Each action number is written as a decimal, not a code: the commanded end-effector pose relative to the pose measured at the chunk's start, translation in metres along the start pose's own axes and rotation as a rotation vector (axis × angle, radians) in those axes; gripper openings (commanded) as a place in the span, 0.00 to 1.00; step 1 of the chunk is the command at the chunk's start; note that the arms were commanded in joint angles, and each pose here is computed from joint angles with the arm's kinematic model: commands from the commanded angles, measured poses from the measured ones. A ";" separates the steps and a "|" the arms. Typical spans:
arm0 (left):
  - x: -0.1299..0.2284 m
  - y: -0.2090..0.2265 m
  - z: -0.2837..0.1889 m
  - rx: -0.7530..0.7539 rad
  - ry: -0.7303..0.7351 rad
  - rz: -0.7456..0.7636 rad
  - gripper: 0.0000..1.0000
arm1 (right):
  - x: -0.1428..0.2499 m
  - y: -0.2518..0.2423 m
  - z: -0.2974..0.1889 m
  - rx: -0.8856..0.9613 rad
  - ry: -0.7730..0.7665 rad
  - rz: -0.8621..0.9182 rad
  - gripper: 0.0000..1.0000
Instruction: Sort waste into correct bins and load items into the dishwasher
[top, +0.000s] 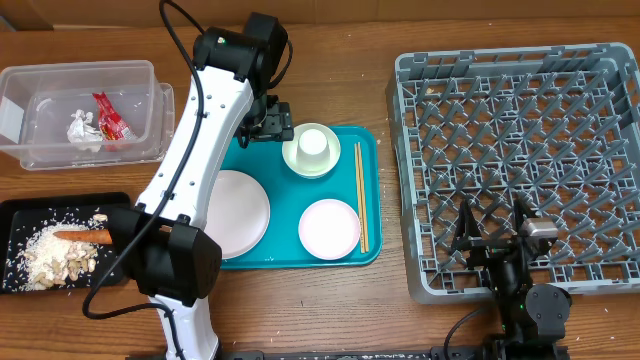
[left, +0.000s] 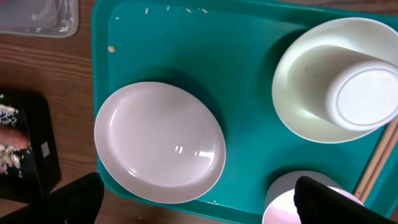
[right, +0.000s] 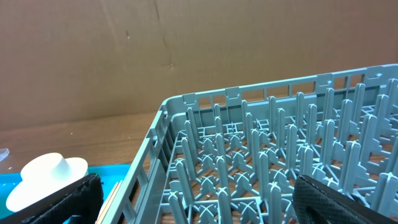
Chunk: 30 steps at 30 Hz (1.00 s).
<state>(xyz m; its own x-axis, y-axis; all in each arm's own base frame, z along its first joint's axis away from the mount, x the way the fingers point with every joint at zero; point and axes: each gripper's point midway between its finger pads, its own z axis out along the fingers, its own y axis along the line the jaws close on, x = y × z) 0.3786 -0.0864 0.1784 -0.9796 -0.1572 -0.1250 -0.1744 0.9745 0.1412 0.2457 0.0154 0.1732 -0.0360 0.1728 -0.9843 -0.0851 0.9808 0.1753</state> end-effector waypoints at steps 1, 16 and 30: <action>-0.003 0.013 -0.009 -0.038 -0.043 -0.050 1.00 | 0.002 -0.003 0.000 0.014 -0.003 -0.001 1.00; -0.024 0.049 0.002 0.123 0.019 -0.325 1.00 | 0.002 -0.003 0.000 0.014 -0.003 -0.001 1.00; -0.044 0.118 0.012 0.029 -0.036 -0.608 1.00 | 0.002 -0.003 0.000 0.014 -0.003 -0.001 1.00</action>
<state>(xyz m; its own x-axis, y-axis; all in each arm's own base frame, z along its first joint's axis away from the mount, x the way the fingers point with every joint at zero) 0.4056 0.0086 0.1772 -0.8156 -0.5623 -0.1366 -0.5656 0.8245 -0.0173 0.2457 0.0155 0.1732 -0.0360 0.1728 -0.9843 -0.0851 0.9808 0.1753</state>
